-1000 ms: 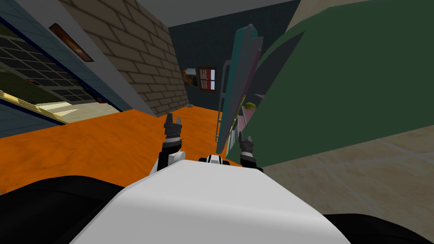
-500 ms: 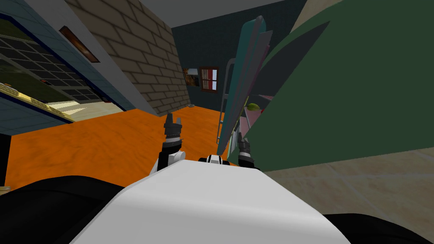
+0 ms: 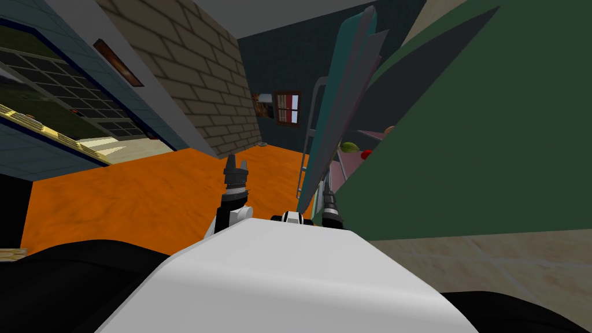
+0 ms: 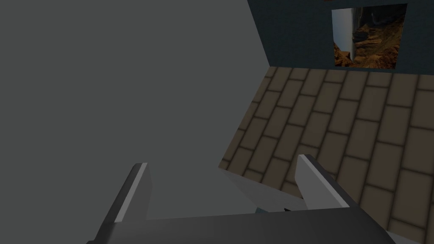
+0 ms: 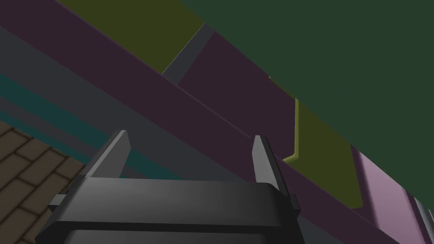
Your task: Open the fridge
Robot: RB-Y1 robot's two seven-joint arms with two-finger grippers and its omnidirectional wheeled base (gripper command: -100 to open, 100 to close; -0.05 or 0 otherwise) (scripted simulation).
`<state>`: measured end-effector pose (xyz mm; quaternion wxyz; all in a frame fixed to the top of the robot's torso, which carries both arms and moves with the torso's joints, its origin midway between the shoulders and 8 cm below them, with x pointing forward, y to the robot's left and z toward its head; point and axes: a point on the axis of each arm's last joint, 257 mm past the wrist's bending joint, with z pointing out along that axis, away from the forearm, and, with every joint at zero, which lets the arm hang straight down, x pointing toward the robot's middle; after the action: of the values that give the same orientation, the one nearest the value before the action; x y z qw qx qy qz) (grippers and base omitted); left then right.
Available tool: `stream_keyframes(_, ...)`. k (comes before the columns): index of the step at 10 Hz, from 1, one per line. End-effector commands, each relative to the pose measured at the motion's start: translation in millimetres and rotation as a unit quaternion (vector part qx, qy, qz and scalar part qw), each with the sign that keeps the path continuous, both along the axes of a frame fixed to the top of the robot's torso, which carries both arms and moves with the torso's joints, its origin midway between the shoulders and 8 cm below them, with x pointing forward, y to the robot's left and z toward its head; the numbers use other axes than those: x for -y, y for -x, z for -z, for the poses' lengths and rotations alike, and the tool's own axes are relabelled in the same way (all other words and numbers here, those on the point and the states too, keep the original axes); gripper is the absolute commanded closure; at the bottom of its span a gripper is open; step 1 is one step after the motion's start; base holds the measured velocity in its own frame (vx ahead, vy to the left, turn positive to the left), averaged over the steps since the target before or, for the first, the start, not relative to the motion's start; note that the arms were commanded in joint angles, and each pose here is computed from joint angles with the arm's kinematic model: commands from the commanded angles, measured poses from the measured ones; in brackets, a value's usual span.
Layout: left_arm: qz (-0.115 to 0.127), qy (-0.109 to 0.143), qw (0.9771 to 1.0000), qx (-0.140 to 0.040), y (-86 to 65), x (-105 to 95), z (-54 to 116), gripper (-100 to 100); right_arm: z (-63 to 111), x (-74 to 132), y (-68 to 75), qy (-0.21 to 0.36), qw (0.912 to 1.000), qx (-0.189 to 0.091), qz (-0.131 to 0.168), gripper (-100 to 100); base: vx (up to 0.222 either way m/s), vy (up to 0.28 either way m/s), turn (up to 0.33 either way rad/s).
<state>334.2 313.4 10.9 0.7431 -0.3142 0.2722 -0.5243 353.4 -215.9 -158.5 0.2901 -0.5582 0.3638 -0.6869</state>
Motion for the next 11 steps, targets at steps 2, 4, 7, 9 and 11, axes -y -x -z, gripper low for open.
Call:
stream_keyframes(2, 0.0, 0.0, 1.0, 0.0, 0.0, 0.0, 0.0, 0, 11.9, -12.1, -0.2, -0.118, 0.9929, -0.008, -0.004, -100, 0.062, 0.029, 0.057)
stream_keyframes(4, 0.0, 0.0, 1.0, 0.0, 0.0, 0.0, 0.0, 0, 15.5, -18.3, -1.8, -0.183, 0.983, -0.008, 0.0, -100, 0.073, 0.015, 0.051)
stream_keyframes(7, 0.0, 0.0, 1.0, 0.0, 0.0, 0.0, 0.0, 0, 13.6, -24.5, -6.8, -0.265, 0.964, 0.002, 0.016, -100, 0.033, 0.014, 0.029)
stream_keyframes(9, 0.0, 0.0, 1.0, 0.0, 0.0, 0.0, 0.0, 0, 10.0, -25.5, -10.2, -0.297, 0.9543, 0.01, 0.027, -100, 0.01, 0.013, 0.014)
stream_keyframes(11, 0.0, 0.0, 1.0, 0.0, 0.0, 0.0, 0.0, 0, 12.7, -26.2, -3.9, -0.287, 0.9577, -0.001, 0.027, -100, 0.032, -0.004, 0.036)
